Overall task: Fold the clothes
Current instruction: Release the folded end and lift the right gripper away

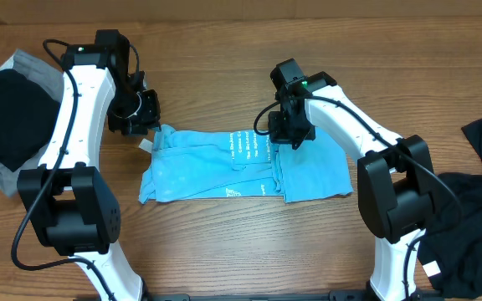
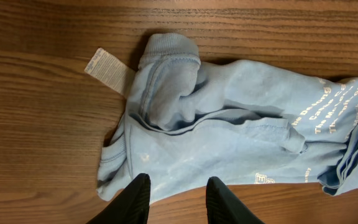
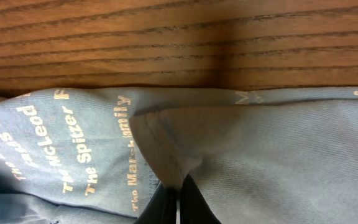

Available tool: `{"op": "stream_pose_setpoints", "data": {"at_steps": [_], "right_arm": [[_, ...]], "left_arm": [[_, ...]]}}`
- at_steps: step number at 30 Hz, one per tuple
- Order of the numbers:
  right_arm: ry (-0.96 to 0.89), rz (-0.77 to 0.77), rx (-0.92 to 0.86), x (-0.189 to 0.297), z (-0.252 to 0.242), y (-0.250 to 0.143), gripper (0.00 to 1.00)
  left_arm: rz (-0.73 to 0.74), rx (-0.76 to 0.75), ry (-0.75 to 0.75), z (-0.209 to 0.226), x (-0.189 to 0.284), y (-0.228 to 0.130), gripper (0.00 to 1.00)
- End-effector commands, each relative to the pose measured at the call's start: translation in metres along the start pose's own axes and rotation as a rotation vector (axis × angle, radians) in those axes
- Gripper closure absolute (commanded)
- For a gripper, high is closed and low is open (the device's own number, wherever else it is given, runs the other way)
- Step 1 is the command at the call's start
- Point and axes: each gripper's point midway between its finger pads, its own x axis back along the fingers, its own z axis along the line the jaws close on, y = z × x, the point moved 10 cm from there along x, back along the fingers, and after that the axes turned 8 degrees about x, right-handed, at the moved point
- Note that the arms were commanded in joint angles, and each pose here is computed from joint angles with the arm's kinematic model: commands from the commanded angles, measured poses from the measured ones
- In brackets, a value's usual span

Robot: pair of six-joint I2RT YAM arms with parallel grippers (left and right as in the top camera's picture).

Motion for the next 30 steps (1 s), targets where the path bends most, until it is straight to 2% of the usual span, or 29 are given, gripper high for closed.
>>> {"op": "stream_pose_setpoints", "data": {"at_steps": [1,17,22,24,27,30], "right_arm": [[-0.019,-0.011,-0.004,-0.002,-0.002,0.001,0.96],[0.035,-0.129,0.009,0.003,0.004,0.02,0.96],[0.091,-0.059,0.007,0.002,0.008,0.011,0.96],[0.08,-0.018,0.002,0.002,0.006,0.005,0.94],[0.072,0.014,0.004,0.002,0.005,0.0,0.83],[0.072,0.011,0.021,0.014,0.0,-0.001,0.76]], "left_arm": [[-0.032,-0.009,-0.02,-0.005,0.011,-0.001,0.67],[-0.033,-0.015,-0.019,-0.005,0.011,-0.001,0.66],[-0.031,-0.015,-0.018,-0.005,0.011,-0.002,0.66],[-0.031,-0.015,-0.019,-0.005,0.011,-0.002,0.64],[-0.025,-0.014,-0.017,-0.005,0.011,-0.002,0.62],[-0.011,-0.01,0.0,-0.003,0.011,-0.005,0.55]]}}
